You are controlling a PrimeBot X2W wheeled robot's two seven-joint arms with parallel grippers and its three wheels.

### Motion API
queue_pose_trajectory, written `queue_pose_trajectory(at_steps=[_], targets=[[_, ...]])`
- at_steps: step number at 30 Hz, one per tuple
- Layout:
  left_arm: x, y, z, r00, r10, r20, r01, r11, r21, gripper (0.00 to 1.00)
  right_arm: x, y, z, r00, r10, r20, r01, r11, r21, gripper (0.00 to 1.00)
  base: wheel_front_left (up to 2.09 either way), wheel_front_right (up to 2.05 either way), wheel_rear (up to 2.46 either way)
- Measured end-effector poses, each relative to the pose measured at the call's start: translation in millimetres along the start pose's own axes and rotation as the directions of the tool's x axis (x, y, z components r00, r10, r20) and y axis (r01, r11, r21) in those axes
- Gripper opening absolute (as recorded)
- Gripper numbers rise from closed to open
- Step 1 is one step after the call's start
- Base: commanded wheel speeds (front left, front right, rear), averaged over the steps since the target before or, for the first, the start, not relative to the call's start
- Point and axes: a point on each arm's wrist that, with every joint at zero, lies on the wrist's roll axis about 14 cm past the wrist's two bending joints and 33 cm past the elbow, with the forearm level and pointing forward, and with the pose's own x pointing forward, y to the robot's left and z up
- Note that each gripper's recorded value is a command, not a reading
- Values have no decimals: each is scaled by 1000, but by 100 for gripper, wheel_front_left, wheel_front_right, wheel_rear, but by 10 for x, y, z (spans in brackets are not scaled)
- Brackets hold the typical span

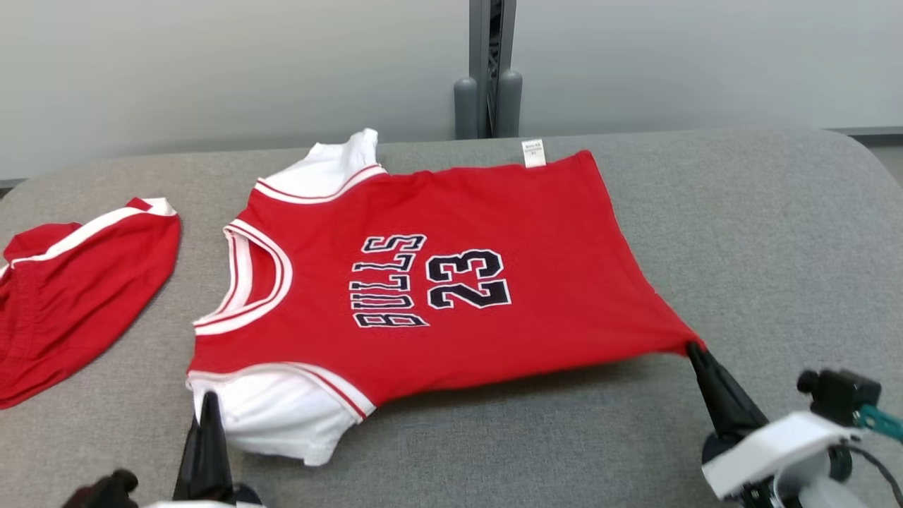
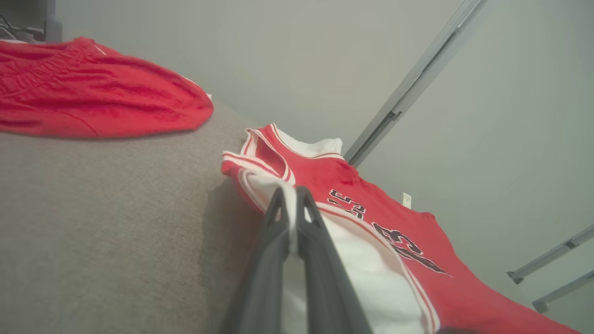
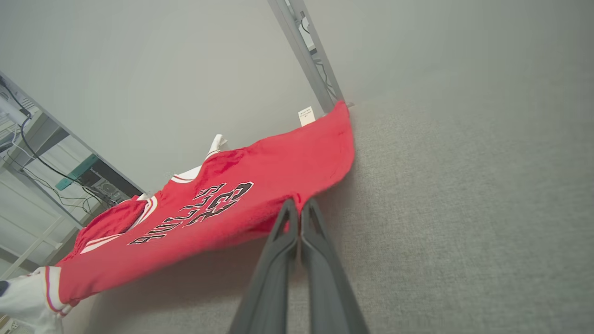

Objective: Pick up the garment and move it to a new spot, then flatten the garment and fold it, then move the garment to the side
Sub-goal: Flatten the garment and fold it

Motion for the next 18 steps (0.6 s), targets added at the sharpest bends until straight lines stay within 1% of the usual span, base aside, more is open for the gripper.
queue_pose_trajectory(at_steps=[3, 6, 8, 9, 11, 14, 18], targets=[[-157, 103, -77, 999, 37, -24, -37, 999, -6, 0, -159, -60, -96, 999, -26, -22, 27, 1000, 17, 0, 0, 0, 0], [-296, 191, -154, 996, 71, -49, -71, 997, 6, 0, -273, -147, -120, 998, -57, -29, 57, 998, 12, 0, 0, 0, 0], [-358, 228, -229, 994, 82, -73, -81, 997, 19, 0, -324, -152, -199, 996, -65, -57, 65, 998, 9, 0, 0, 0, 0], [-381, 237, -284, 992, 84, -91, -82, 996, 29, 0, -337, -148, -250, 995, -70, -71, 71, 997, 14, 0, 0, 0, 0], [-396, 287, -344, 989, 102, -110, -99, 994, 38, 0, -338, -129, -344, 992, -66, -110, 65, 998, -16, 0, 0, 0, 0], [-375, 346, -375, 986, 117, -122, -110, 992, 57, 0, -287, -64, -380, 991, -56, -123, 52, 998, -34, 0, 0, 0, 0], [-330, 357, -341, 987, 115, -110, -110, 992, 54, 0, -236, -3, -357, 992, -50, -114, 45, 998, -44, 0, 0, 0, 0]])
